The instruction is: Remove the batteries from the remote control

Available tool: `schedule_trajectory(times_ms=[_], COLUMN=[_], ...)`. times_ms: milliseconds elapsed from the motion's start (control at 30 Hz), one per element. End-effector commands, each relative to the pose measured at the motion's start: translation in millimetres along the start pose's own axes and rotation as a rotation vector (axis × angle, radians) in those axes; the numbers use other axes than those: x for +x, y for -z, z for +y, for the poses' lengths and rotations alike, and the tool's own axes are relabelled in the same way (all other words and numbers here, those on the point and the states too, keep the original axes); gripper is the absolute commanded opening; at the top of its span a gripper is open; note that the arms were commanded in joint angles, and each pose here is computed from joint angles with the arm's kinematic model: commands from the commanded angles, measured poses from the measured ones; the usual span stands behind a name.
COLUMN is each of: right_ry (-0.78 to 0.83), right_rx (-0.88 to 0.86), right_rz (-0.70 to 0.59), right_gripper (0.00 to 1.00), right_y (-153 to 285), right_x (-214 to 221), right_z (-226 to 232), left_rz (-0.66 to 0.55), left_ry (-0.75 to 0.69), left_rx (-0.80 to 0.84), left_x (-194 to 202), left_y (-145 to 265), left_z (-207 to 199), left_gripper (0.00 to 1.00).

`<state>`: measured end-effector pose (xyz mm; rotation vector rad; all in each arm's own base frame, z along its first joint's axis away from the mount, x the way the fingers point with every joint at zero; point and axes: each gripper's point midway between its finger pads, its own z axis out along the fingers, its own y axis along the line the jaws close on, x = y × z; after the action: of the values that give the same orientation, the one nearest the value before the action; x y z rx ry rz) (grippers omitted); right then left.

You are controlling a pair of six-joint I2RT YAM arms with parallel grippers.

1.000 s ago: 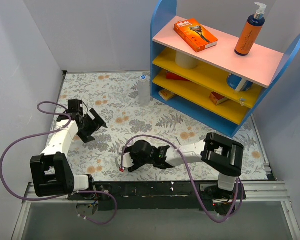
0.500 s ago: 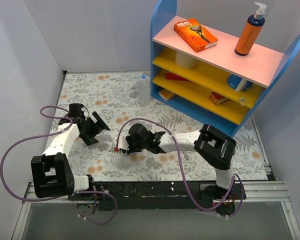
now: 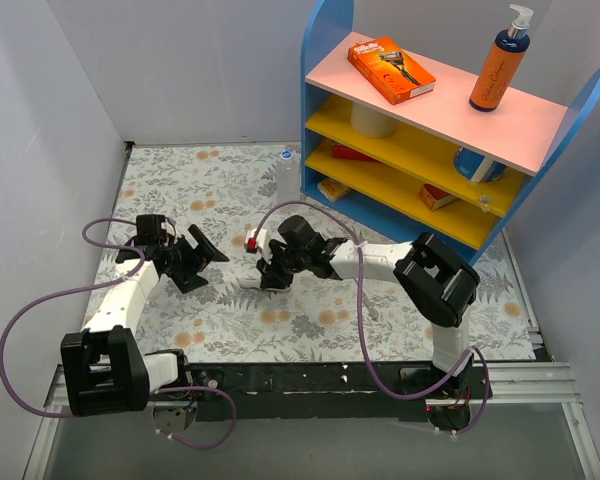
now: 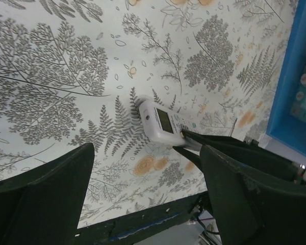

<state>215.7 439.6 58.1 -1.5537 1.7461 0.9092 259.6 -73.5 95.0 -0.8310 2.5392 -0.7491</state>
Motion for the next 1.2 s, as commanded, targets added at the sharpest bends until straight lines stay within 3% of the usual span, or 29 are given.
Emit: schedule_trajectory(times_ms=[0, 533, 933, 1067, 1167], right_ry=[-0.214, -0.596, -0.659, -0.691, -0.699], right_rx=[-0.062, -0.085, -0.048, -0.022, -0.011], right_rz=[-0.006, -0.072, -0.033, -0.026, -0.023], right_gripper=[0.15, 0.15, 0.27, 0.27, 0.2], right_y=[13.3, 40.0, 50.7, 55.8, 59.1], right_x=[8.4, 31.3, 46.1, 49.7, 51.2], right_z=[8.4, -39.2, -54.9, -62.9, -67.7], left_rz=[0.034, 0.181, 0.219, 0.231, 0.235], left_ry=[0.008, 0.014, 0.005, 0.0, -0.005], left_rx=[0.112, 0.101, 0.074, 0.075, 0.082], left_x=[12.4, 59.6, 60.0, 59.6, 58.2], left_y=[3.4, -34.1, -53.6, -58.4, -61.4], left_z=[-19.7, -23.2, -24.4, -29.4, -34.7], left_gripper=[0.84, 0.83, 0.82, 0.82, 0.82])
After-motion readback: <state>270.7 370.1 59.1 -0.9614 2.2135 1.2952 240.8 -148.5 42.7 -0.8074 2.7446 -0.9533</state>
